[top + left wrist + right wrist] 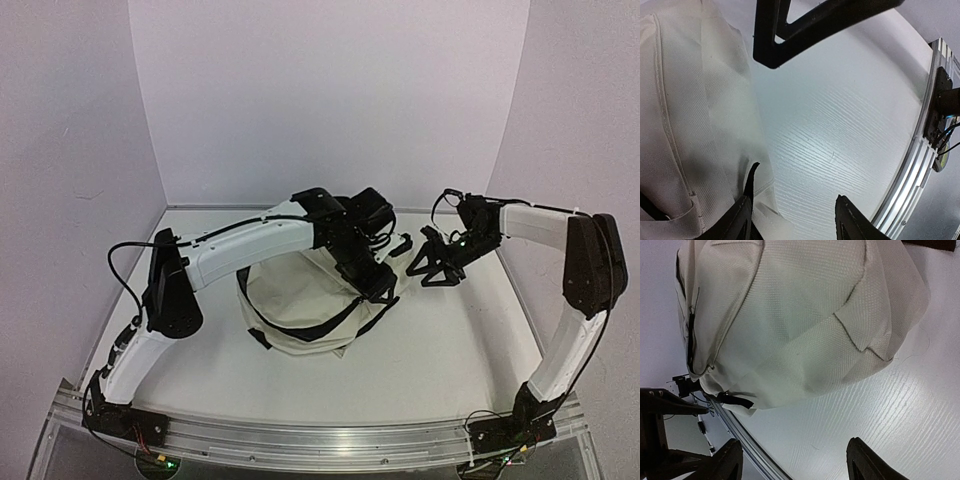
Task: Pack the student bag
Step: Zip the student bag at the center of the board.
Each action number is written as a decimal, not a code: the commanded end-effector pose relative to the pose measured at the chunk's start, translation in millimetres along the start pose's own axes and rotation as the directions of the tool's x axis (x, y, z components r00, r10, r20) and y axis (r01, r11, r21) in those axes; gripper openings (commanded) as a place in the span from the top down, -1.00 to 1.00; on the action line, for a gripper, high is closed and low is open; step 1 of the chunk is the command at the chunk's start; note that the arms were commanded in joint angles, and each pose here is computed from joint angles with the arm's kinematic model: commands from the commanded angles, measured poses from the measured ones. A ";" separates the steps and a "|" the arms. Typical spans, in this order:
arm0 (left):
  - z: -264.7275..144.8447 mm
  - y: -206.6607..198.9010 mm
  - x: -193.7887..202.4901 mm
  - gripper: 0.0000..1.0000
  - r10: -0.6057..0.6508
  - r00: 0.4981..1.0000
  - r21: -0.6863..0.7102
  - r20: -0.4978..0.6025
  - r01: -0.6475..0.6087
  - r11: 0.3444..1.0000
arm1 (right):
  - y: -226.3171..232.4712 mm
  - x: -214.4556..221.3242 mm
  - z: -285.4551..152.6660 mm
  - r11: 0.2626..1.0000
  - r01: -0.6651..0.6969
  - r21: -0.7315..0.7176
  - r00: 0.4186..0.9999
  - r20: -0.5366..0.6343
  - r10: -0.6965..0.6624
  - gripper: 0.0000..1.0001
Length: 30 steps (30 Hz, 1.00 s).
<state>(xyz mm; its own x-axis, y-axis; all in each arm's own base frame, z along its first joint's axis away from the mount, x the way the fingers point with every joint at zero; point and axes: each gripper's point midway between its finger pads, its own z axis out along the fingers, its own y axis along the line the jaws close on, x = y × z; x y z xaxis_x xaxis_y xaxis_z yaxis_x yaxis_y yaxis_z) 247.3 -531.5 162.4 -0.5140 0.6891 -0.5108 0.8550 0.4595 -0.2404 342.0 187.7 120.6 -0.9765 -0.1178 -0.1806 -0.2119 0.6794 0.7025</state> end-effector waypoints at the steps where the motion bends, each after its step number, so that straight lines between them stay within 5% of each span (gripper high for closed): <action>1: -10.0 0.8 -10.1 -0.13 0.050 0.998 -0.038 0.039 -0.049 0.998 | -3.0 -9.6 9.7 0.999 -0.040 -0.022 0.999 0.029 0.041 -0.43; 19: 35.9 19.9 5.8 0.13 0.140 0.990 -0.118 -0.029 -0.143 0.983 | -5.0 -22.9 41.8 0.999 -0.044 -0.022 0.999 0.023 0.045 -0.46; 27: 42.6 51.3 15.2 0.33 0.129 0.989 -0.278 -0.075 -0.145 0.950 | 1.4 -23.5 48.5 0.999 -0.031 -0.031 0.999 0.014 0.031 -0.39; 30: 37.0 65.5 11.3 0.23 0.140 0.988 -0.373 -0.070 -0.156 0.915 | 1.9 -21.9 50.6 0.999 -0.030 -0.030 0.999 0.009 0.031 -0.36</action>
<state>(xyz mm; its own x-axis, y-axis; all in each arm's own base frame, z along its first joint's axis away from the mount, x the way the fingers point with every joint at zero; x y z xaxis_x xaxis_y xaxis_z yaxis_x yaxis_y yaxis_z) 273.0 -525.3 105.5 -0.4110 0.7839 -0.4654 0.8834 0.4685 0.0091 355.6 222.1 86.2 -0.9873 -0.0883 -0.1320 -0.1569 0.6681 0.7273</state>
